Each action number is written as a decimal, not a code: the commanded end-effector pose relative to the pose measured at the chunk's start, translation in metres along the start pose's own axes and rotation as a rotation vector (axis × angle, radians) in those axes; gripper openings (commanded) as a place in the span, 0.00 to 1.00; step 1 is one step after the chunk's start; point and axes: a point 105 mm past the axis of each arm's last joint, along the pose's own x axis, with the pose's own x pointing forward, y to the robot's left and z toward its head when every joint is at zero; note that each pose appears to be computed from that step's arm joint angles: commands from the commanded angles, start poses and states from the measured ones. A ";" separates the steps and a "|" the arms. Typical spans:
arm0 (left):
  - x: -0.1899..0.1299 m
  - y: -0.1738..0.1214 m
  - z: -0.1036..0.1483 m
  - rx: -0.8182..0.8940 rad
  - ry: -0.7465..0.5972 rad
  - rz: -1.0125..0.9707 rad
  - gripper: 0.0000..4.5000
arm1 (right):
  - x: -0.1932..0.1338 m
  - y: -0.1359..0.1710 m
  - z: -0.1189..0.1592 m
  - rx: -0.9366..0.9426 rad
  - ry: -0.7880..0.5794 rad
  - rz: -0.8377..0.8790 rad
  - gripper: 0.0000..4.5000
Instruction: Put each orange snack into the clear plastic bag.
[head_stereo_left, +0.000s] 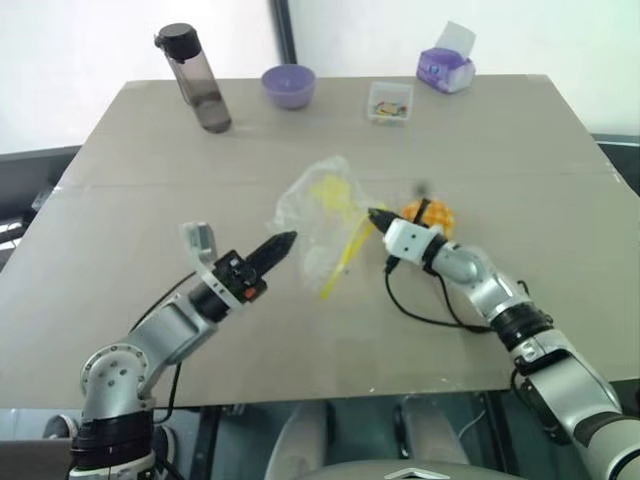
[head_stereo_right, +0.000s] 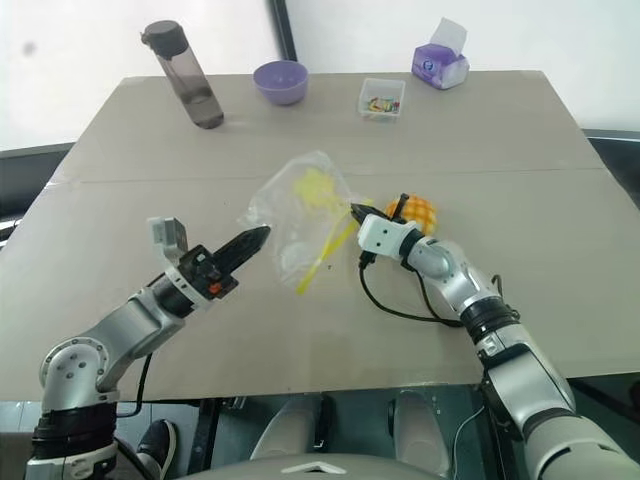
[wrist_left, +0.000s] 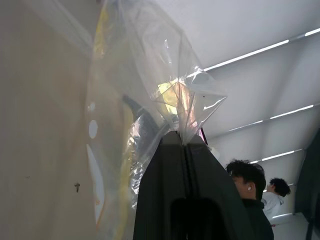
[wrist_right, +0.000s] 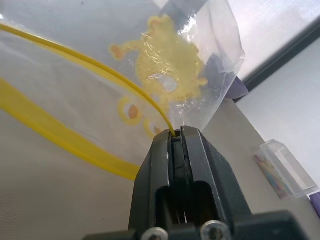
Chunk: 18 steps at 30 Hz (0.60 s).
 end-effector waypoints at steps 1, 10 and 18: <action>-0.004 0.001 0.019 0.114 -0.062 0.060 0.38 | 0.001 -0.037 0.012 -0.003 -0.038 -0.107 0.00; -0.020 -0.039 0.032 0.315 0.022 -0.098 0.41 | 0.003 -0.061 0.016 0.024 0.000 -0.112 0.00; 0.008 -0.093 0.040 0.422 -0.042 -0.304 0.41 | 0.018 -0.069 0.031 0.126 0.044 -0.127 0.00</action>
